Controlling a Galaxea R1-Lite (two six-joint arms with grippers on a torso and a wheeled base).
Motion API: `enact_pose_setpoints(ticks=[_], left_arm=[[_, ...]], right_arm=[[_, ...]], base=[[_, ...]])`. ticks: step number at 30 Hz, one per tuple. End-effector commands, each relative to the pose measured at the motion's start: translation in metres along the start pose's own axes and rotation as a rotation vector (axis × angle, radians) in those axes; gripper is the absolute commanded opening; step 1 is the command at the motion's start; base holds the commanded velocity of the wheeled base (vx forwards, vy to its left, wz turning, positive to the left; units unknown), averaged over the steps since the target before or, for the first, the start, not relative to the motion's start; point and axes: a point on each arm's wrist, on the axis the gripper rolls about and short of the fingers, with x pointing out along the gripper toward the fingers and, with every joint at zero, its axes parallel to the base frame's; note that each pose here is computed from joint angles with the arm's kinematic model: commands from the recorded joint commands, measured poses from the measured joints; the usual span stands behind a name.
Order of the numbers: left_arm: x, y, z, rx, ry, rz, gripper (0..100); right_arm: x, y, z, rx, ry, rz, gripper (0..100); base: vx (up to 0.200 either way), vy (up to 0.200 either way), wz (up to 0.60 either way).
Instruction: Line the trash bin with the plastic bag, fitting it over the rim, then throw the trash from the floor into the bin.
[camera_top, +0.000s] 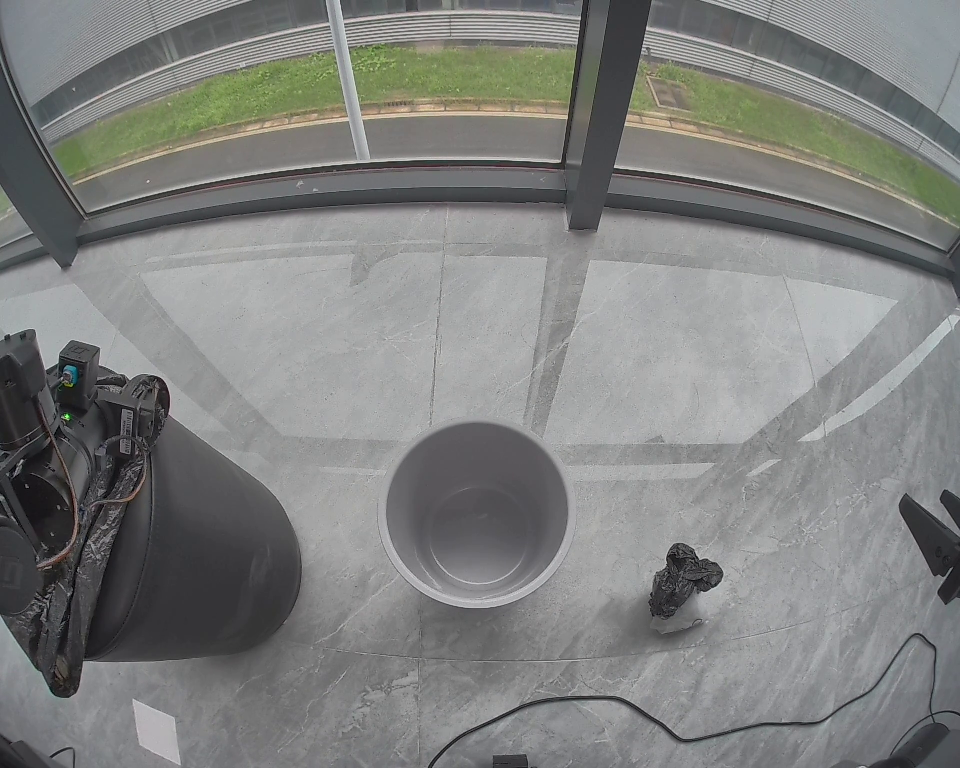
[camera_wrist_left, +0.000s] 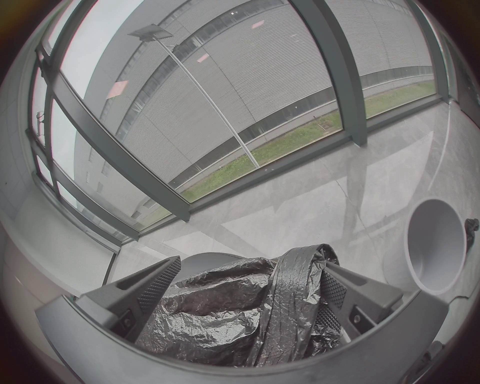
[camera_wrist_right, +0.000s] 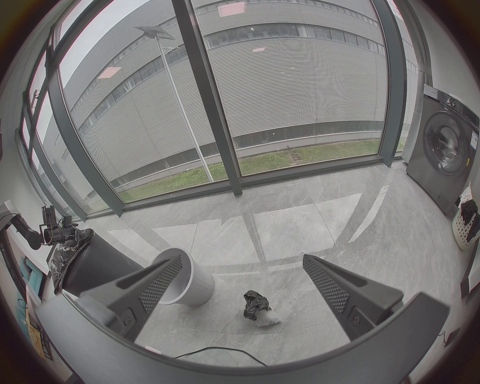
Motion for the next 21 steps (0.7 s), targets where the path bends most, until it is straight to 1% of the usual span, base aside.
enact_pose_setpoints(ticks=[1, 12, 13, 21], left_arm=[[0.0123, -0.0075, -0.0101, 0.022, 0.041, 0.021, 100], [0.0085, -0.0071, -0.0111, 0.024, 0.042, 0.023, 100], [0.0086, -0.0067, -0.0113, 0.024, 0.043, 0.026, 0], [0.008, -0.0078, -0.0103, 0.018, 0.036, 0.021, 0]], right_arm=[[-0.0001, 0.0, -0.0003, 0.0, 0.0, 0.001, 100], [-0.0001, -0.0004, -0.0021, 0.0, 0.006, 0.0, 100], [-0.0001, -0.0003, -0.0021, 0.0, 0.007, 0.001, 100], [0.0002, -0.0006, -0.0026, 0.0, 0.009, -0.001, 100]], base=[[0.0, 0.0, 0.0], [0.0, 0.0, 0.0], [0.0, 0.0, 0.0], [0.0, 0.0, 0.0]])
